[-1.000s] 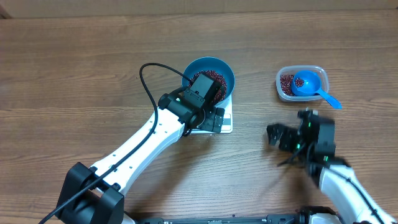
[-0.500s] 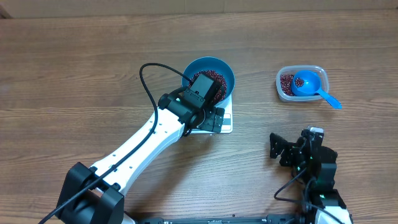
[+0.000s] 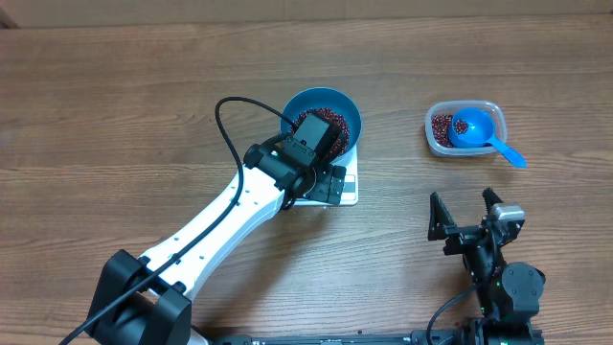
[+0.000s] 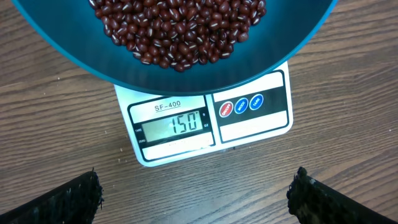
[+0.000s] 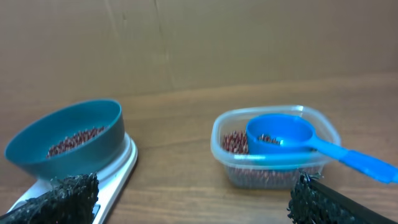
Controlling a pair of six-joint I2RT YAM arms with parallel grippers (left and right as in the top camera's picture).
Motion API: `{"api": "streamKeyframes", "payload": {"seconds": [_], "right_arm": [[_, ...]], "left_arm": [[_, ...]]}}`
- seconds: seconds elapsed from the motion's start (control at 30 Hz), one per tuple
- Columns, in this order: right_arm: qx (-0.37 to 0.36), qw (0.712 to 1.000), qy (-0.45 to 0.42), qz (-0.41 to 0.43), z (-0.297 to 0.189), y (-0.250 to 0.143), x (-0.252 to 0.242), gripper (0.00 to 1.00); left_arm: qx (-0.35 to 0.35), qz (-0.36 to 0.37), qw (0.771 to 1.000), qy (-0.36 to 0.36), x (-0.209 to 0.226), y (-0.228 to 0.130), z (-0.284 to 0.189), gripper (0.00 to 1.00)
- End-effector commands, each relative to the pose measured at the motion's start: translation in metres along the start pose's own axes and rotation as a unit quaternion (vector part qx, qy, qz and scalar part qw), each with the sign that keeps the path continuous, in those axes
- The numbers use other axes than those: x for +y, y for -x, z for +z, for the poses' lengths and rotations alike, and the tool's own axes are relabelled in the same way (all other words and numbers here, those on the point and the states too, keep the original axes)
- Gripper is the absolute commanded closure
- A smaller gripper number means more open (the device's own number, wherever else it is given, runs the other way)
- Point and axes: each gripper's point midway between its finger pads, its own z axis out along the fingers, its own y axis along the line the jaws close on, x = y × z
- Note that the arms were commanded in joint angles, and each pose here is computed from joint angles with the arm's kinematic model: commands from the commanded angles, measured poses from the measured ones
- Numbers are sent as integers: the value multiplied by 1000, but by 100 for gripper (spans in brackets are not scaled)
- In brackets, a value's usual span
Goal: Scoop item into bowl and weigh 150g on scale
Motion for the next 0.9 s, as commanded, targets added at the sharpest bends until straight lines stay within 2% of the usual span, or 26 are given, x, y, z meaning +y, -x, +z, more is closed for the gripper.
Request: {"api": "streamKeyframes", "payload": {"seconds": [0.0, 0.87], "right_arm": [[-29, 1000, -3, -10, -4, 10, 0, 0], [-37, 999, -4, -9, -5, 14, -1, 0]], "left_arm": [[3, 6, 1000, 0, -1, -1, 2, 1], [3, 6, 1000, 0, -1, -1, 2, 0]]}}
